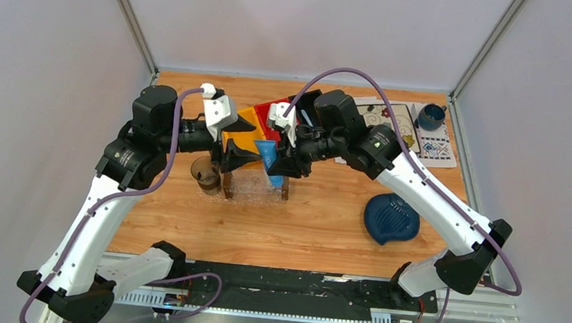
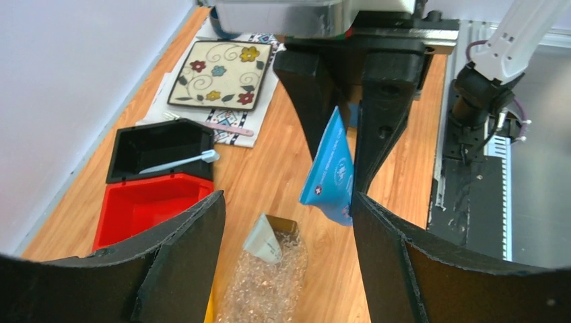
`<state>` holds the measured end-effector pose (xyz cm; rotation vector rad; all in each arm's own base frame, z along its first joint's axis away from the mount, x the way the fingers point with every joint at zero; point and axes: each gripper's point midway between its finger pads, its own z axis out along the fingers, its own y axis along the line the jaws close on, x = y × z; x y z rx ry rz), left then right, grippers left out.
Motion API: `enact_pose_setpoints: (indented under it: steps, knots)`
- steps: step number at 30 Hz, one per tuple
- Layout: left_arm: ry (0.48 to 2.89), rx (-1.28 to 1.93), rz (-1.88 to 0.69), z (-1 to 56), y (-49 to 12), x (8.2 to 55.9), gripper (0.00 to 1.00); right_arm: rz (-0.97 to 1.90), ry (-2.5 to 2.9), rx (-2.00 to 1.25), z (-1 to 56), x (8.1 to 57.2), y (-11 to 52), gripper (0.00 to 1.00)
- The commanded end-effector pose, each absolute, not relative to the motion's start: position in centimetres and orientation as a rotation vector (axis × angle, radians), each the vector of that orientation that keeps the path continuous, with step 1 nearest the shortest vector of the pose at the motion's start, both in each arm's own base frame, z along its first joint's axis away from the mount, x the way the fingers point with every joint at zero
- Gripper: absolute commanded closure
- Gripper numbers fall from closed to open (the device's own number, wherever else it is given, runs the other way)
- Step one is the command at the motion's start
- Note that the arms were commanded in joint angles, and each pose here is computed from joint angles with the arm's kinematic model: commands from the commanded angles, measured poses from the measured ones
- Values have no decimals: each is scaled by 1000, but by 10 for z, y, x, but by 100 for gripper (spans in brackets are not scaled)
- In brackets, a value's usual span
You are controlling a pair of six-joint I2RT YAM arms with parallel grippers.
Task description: Prepare toiletry sets of a toothbrush and toothpaste on the tray
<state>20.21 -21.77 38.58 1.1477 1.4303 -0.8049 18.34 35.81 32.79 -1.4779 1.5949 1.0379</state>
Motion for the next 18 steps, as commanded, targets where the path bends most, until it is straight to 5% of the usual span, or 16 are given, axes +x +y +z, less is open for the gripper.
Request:
enact_pose_setpoints:
  steps: [1,14,18]
  knots:
    - [1327,1239,-881,393,-223,180,23,1000,1508,-1518,335,181,363,100]
    - [1339,1282,-999,379,-230,168,26,975,1500,-1557,328,179,374,100]
    - [1358,1294,-1005,371,-230,168,38,967,1503,-1561,327,178,374,100]
